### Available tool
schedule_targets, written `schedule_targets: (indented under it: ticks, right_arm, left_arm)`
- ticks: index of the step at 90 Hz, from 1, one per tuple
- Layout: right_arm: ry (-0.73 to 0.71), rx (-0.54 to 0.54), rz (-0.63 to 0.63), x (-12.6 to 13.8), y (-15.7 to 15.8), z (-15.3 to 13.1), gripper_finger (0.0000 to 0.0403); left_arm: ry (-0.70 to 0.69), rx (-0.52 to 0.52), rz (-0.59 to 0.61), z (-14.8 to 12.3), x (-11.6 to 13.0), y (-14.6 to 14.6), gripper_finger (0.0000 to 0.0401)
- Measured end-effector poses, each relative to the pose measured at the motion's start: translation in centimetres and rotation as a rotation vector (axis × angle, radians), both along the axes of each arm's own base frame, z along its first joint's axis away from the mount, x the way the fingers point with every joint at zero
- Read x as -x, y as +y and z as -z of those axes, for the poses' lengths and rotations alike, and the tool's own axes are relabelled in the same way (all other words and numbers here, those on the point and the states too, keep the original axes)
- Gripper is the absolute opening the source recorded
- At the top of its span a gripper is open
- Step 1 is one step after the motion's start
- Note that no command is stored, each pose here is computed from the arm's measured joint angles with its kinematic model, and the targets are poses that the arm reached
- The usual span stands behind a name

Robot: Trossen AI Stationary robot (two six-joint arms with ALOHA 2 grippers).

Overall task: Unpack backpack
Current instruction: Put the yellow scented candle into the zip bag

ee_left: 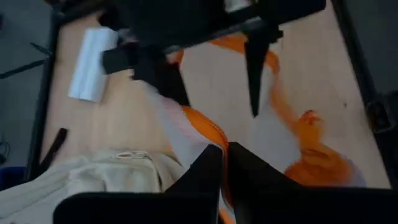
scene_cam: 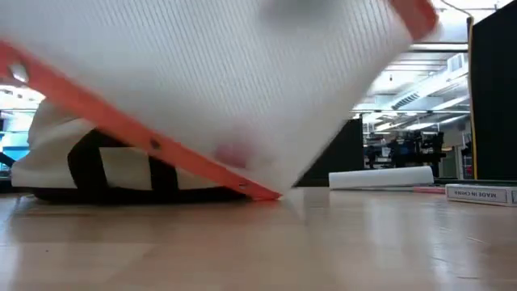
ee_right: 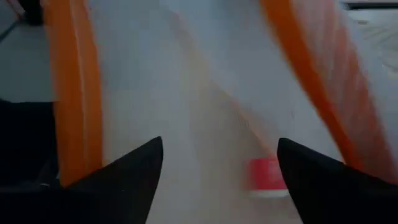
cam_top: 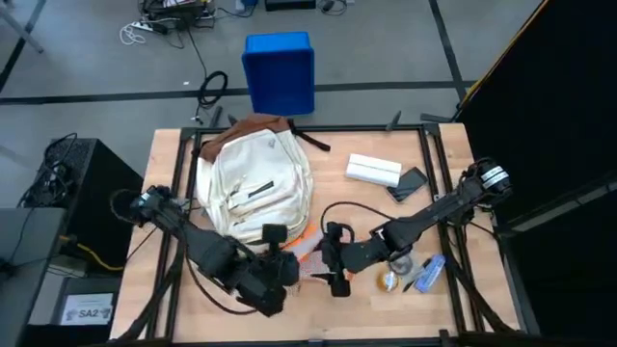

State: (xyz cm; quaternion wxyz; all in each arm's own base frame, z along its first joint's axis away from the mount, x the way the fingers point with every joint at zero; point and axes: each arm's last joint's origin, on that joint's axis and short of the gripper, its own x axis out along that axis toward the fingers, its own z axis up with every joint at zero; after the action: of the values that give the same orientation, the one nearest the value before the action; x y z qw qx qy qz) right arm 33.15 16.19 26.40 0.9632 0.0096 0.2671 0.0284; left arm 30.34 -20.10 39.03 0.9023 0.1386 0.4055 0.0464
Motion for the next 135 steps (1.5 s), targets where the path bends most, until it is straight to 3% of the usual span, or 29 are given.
schedule_targets:
  ticks: [31, 42, 67, 85, 105, 135]
  right_arm:
    - [-0.201, 0.106, 0.079, 4.3, 1.2, -5.5, 0.0244]
    - [-0.251, 0.165, 0.107, 5.5, 2.1, -6.3, 0.0232]
    - [-0.285, 0.237, 0.148, 6.2, 2.9, -6.5, 0.0223]
    - [-0.284, 0.263, 0.167, 5.9, 2.4, -6.5, 0.0225]
    - [-0.227, 0.412, 0.06, 4.7, 2.4, -5.1, 0.0224]
    - [-0.191, 0.444, 0.17, 3.4, 0.6, -4.4, 0.0226]
  left_arm:
    - [-0.182, -0.029, -0.085, -4.1, 4.9, 2.5, 0.0]
    - [-0.22, -0.019, -0.135, -2.5, 7.0, 3.6, 0.0]
    - [-0.525, 0.289, -0.098, 2.3, 12.6, 7.9, 0.0]
    - [-0.705, 0.38, -0.104, 4.7, 15.9, 11.4, 0.0]
    - [-0.733, 0.37, -0.148, 6.1, 16.7, 13.0, 0.0]
    - [-0.654, 0.269, -0.228, 7.0, 16.5, 14.8, 0.0]
